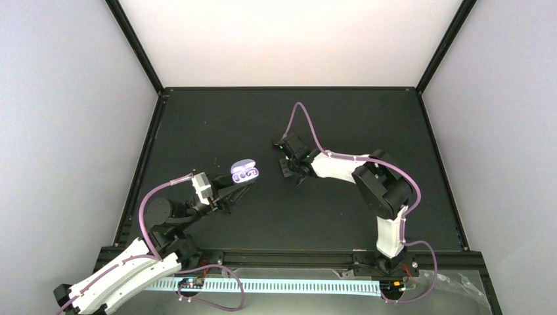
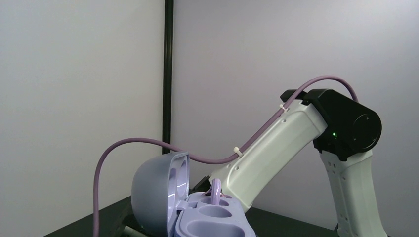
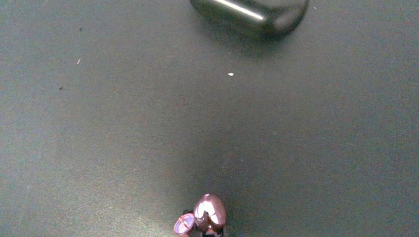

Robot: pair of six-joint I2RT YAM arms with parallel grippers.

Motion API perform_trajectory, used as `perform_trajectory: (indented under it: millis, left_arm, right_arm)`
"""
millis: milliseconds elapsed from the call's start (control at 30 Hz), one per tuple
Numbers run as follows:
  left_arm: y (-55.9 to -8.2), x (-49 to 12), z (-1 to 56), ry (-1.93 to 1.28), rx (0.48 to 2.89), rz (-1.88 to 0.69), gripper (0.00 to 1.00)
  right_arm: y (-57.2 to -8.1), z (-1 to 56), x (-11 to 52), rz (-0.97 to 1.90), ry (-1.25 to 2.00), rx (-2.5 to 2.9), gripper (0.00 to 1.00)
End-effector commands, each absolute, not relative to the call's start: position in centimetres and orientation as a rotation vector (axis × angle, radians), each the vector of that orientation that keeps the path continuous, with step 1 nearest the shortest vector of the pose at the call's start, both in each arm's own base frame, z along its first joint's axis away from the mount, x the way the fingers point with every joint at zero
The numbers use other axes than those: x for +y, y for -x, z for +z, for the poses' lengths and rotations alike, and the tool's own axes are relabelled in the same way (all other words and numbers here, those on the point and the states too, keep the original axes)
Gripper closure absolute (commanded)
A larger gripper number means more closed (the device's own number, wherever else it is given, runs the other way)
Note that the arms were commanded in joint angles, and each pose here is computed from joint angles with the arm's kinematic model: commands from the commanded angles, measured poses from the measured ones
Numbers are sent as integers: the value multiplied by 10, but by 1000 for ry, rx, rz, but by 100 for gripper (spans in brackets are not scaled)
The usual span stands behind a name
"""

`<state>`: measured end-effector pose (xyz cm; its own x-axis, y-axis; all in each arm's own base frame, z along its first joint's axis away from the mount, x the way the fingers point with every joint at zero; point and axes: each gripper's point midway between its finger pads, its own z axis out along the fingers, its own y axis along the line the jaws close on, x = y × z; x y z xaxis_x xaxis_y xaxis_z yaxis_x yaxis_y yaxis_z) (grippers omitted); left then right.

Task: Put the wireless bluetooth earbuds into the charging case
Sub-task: Pick up the earbud from the center of the board.

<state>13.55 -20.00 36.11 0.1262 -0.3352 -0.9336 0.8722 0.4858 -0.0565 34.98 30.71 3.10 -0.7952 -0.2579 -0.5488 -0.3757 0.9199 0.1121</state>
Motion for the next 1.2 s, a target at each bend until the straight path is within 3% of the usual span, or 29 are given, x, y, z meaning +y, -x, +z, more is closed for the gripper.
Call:
perform_trajectory:
  millis: [0, 167, 467, 1167]
  left_arm:
    - [-132, -199, 367, -609, 1098, -961, 99]
    - [-131, -199, 367, -608, 1101, -963, 98]
    - [-131, -201, 365, -615, 1108, -975, 98]
    - [-132, -213, 375, -603, 1091, -1065, 98]
  right_arm:
    - [-341, -5, 290, 132, 501, 2610, 94]
    - [-340, 8, 284, 126, 476, 2582, 99]
    - [-326, 72, 276, 193, 494, 2455, 99]
    - [-175, 361, 244, 437, 874, 1805, 99]
